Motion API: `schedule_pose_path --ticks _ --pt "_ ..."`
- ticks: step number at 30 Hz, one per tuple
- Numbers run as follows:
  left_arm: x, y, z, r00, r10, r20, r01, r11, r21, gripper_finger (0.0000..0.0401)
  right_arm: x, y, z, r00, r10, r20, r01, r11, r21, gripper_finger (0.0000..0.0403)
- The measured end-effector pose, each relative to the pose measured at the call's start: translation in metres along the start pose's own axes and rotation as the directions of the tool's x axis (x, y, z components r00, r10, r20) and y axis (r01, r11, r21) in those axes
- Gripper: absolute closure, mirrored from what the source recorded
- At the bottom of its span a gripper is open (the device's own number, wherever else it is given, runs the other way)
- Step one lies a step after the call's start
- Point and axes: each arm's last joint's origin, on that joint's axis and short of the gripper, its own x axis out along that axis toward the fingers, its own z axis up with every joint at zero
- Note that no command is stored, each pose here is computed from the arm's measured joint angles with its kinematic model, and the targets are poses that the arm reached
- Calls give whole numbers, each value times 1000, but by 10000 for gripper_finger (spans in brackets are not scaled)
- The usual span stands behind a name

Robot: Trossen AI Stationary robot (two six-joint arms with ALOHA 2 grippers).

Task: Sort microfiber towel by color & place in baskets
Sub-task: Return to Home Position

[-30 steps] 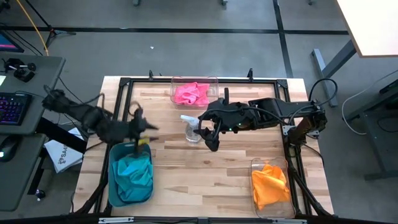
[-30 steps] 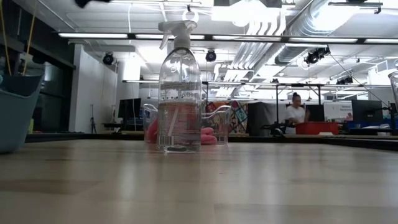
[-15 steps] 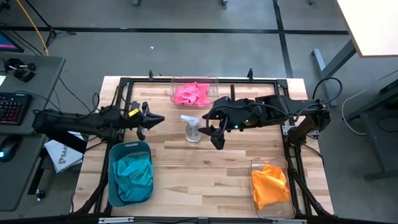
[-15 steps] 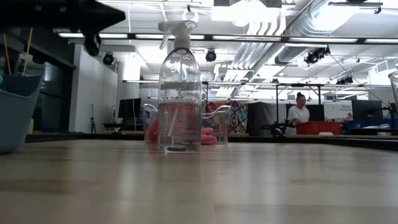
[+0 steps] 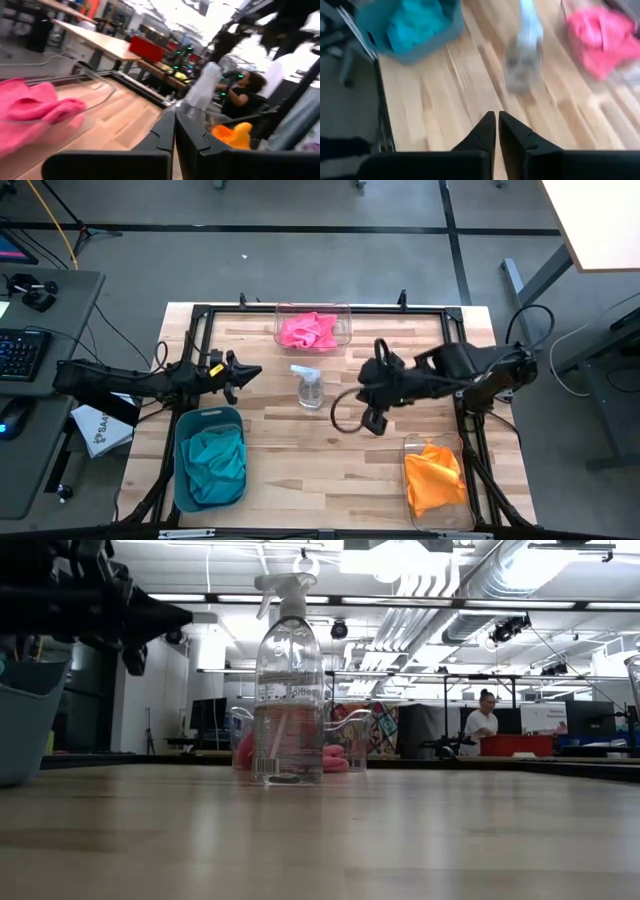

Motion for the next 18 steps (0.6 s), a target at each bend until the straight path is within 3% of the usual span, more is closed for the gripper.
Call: schedule_pose_path --ticks 6,11,18 --pt "0 -1 0 999 -37 -10 37 999 -14 401 3 -1 -37 998 -25 -61 29 998 59 397" --pt "0 -1 0 999 -38 -10 37 997 -63 401 17 -18 -62 992 93 87 -105 984 142 400" --pt "0 -1 0 999 -35 -18 33 998 -61 401 66 -85 -88 917 185 352 -258 950 173 402"
